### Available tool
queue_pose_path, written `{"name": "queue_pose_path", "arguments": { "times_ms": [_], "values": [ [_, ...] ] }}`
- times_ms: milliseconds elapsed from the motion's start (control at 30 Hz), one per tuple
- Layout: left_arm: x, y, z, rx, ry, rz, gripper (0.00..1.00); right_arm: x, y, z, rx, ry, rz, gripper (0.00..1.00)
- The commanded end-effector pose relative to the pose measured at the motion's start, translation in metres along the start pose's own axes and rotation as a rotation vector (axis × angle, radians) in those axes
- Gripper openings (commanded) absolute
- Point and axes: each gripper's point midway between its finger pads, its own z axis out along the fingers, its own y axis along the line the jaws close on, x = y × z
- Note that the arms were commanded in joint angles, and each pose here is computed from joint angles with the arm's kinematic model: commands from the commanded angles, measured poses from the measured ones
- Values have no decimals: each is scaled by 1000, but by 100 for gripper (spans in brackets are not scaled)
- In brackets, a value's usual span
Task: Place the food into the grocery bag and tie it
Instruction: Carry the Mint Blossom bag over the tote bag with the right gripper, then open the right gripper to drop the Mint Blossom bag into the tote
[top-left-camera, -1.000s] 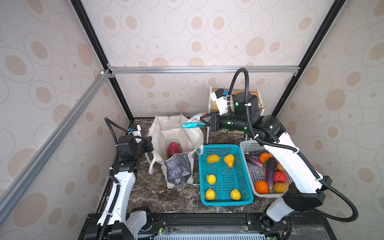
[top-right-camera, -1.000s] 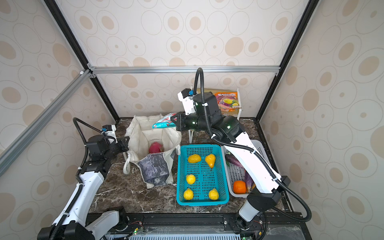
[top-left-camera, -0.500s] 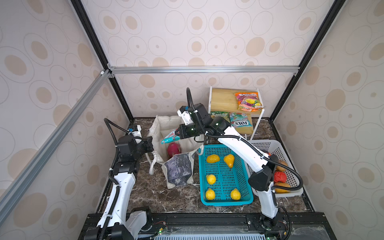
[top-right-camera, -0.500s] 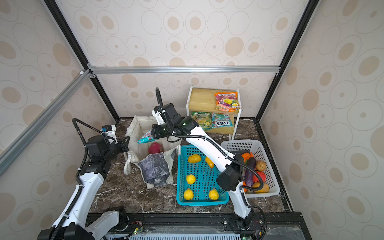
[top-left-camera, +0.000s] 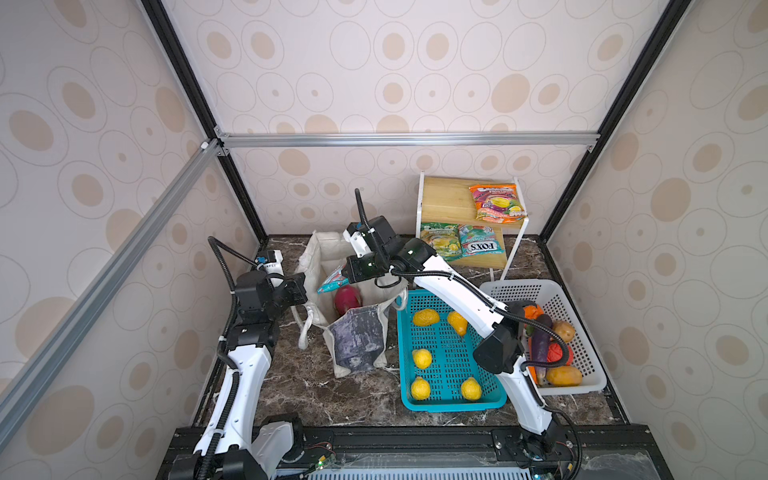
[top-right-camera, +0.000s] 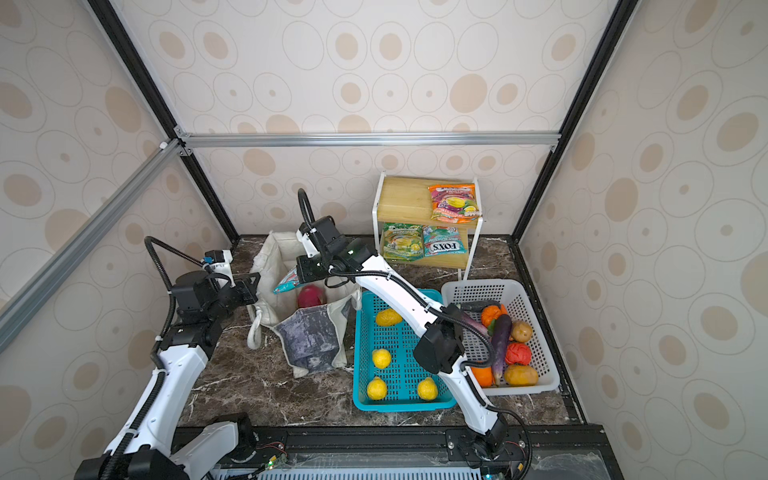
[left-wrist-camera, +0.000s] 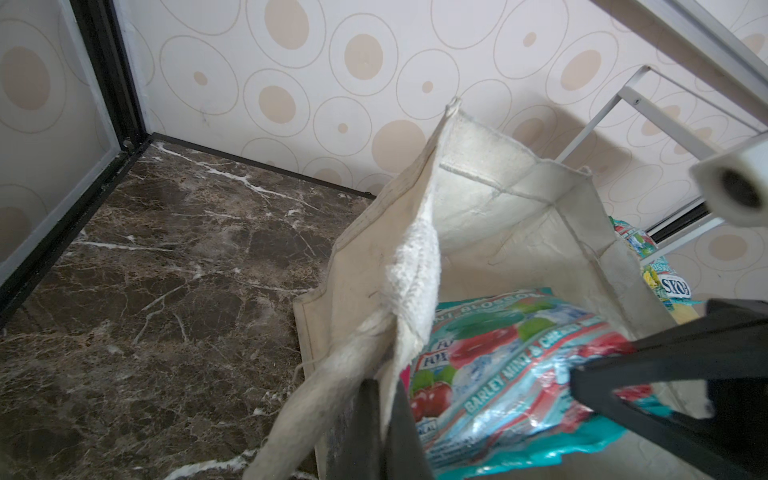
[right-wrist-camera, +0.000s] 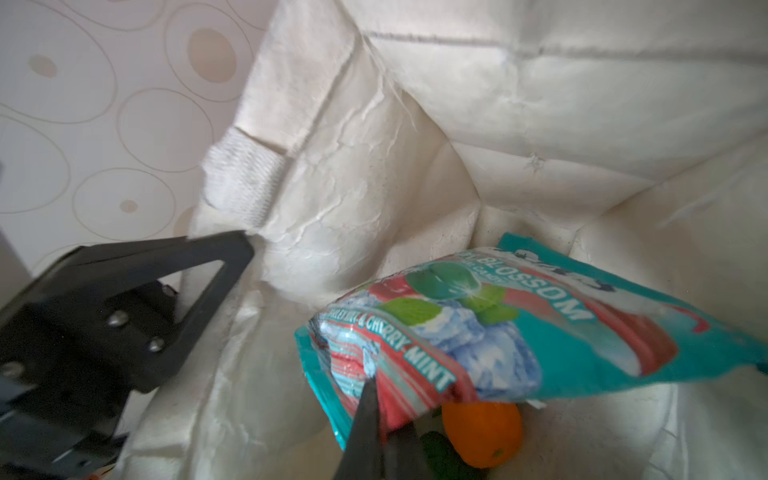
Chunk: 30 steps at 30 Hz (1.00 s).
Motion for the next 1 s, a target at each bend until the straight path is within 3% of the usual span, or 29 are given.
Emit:
{"name": "queue_pose_path", "arguments": {
  "times_ms": [0, 567, 733, 967],
  "values": [
    [-15, -10, -4, 46, -52, 14, 0, -13, 8, 2, -23, -51, -47, 0],
    [-15, -9, -4, 39, -53, 29, 0, -22, -27, 29, 127, -124, -137, 0],
    [-13, -9, -2, 47, -46, 19, 0, -2, -73, 35, 358, -78, -103, 0],
    [-12, -7, -1, 38, -43, 16, 0, 29, -91, 42, 404, 28, -144, 1]
  ]
}}
